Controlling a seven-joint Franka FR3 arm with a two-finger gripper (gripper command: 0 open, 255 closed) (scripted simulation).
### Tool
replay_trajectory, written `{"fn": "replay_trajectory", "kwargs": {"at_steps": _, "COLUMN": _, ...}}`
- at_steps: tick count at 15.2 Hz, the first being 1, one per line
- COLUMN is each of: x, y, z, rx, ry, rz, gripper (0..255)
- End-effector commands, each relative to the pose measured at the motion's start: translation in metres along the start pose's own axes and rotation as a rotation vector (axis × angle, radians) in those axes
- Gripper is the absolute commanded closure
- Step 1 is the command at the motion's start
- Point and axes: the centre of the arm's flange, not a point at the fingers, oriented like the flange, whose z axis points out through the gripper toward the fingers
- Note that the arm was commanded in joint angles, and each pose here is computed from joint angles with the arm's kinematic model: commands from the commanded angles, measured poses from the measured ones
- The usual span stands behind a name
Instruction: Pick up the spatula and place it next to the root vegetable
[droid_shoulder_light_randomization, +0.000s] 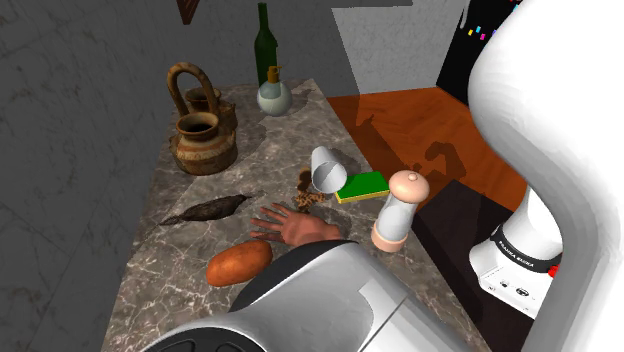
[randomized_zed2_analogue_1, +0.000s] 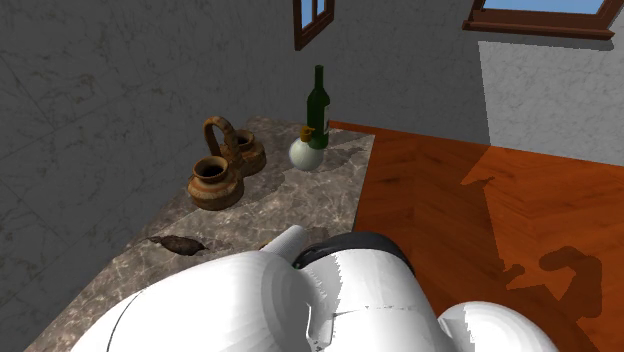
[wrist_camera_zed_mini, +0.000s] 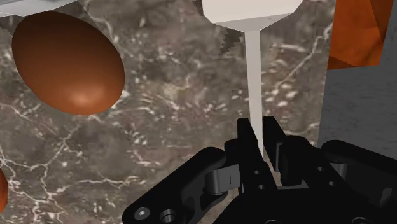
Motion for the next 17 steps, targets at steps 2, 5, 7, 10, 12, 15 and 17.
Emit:
{"fn": "replay_trajectory", "kwargs": {"at_steps": 2, "x": 0.000, "y": 0.000, "z": 0.002, "rx": 0.000, "ry": 0.000, "rz": 0.000, "gripper": 255}}
{"fn": "replay_trajectory", "kwargs": {"at_steps": 5, "x": 0.000, "y": 0.000, "z": 0.002, "rx": 0.000, "ry": 0.000, "rz": 0.000, "gripper": 255}}
{"fn": "replay_trajectory", "kwargs": {"at_steps": 7, "x": 0.000, "y": 0.000, "z": 0.001, "rx": 0.000, "ry": 0.000, "rz": 0.000, "gripper": 0}}
{"fn": "replay_trajectory", "kwargs": {"at_steps": 10, "x": 0.000, "y": 0.000, "z": 0.001, "rx": 0.000, "ry": 0.000, "rz": 0.000, "gripper": 0}}
{"fn": "replay_trajectory", "kwargs": {"at_steps": 12, "x": 0.000, "y": 0.000, "z": 0.001, "rx": 0.000, "ry": 0.000, "rz": 0.000, "gripper": 0}}
{"fn": "replay_trajectory", "kwargs": {"at_steps": 15, "x": 0.000, "y": 0.000, "z": -0.038, "rx": 0.000, "ry": 0.000, "rz": 0.000, "gripper": 0}}
{"fn": "replay_trajectory", "kwargs": {"at_steps": 17, "x": 0.000, "y": 0.000, "z": -0.048, "rx": 0.000, "ry": 0.000, "rz": 0.000, "gripper": 0}}
